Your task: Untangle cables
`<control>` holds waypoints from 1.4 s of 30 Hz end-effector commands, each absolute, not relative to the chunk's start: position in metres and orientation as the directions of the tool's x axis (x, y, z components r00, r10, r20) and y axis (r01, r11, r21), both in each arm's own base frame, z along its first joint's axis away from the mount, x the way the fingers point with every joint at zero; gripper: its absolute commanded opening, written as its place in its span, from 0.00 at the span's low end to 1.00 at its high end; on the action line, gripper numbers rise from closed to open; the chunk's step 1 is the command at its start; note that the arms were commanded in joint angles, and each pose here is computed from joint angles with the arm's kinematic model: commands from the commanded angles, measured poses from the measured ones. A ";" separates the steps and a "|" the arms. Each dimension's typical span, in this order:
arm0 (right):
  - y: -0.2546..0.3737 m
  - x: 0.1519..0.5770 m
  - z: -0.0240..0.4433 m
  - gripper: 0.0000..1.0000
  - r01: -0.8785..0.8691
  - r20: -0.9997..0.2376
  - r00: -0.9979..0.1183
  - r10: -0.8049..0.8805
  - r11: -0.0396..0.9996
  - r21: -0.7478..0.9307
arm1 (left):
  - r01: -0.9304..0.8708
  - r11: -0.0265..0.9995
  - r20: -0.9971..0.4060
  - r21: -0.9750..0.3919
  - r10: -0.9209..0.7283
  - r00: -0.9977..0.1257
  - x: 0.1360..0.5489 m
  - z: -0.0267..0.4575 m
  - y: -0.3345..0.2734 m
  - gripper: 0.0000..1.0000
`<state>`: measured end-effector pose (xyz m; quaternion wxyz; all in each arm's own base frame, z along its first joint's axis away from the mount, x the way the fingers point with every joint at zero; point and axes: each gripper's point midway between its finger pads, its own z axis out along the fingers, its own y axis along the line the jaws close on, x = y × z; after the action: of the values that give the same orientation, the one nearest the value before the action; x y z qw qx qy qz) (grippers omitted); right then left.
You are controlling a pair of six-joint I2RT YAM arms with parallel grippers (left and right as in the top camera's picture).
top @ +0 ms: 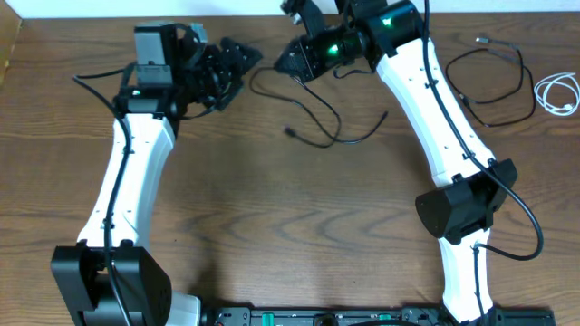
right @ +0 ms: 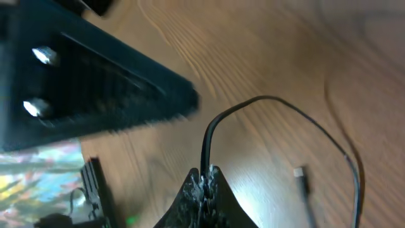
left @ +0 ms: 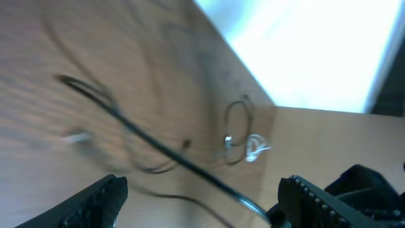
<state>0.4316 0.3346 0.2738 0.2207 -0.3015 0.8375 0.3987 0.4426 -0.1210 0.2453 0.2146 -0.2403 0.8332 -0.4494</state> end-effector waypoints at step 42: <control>0.272 0.443 0.248 0.15 -0.497 -0.486 -0.816 -0.312 0.808 0.317 | -0.472 0.877 -0.161 -0.086 -0.480 -0.862 0.333 0.089 -0.015 0.64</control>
<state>0.4393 0.2801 0.2410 0.1941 -0.2151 0.9270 0.2382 0.3471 -0.0276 0.1104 0.1097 -0.2605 0.9571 -0.0642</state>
